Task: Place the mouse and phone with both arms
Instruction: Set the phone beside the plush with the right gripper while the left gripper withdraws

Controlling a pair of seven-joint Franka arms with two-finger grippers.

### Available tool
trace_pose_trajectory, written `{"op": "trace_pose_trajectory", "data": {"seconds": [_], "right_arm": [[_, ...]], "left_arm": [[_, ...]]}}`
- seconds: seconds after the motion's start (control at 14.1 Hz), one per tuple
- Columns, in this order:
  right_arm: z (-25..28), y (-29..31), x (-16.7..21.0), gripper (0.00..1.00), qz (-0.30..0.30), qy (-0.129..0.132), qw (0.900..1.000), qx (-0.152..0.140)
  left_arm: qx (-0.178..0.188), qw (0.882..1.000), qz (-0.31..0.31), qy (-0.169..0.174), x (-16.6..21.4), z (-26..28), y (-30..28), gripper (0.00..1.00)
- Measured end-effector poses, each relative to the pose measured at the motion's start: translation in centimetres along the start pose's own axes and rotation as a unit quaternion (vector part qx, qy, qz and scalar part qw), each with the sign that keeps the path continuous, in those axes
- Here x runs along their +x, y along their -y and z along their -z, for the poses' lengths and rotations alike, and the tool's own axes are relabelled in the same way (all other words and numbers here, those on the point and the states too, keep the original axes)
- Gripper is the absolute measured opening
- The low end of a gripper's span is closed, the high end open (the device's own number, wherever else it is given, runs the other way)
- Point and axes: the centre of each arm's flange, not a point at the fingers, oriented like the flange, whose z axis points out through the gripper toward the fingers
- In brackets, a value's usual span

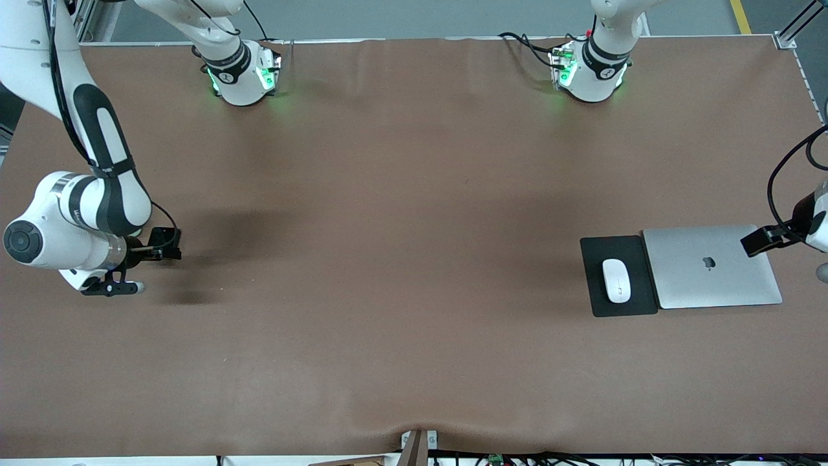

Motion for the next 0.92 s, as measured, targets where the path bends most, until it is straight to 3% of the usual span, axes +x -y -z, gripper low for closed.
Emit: {"op": "trace_pose_trajectory", "data": {"seconds": [0.5,0.78,0.92], "right_arm": [[12.0,6.8,-1.9,1.0,0.002,-0.024,1.0,-0.003],[22.1,8.1,-4.4,1.0,0.011,-0.022,1.0,0.0],[25.8,8.4,-5.5,1.0,0.013,-0.037,0.999,0.0]], "left_arm": [[0.0,1.0,-0.021,-0.017,-2.5,6.1,-2.7,1.0],[-0.026,0.999,-0.03,-0.011,-4.2,8.5,-3.4,1.0],[-0.038,0.999,-0.033,-0.008,-4.3,8.5,-3.8,1.0]]}}
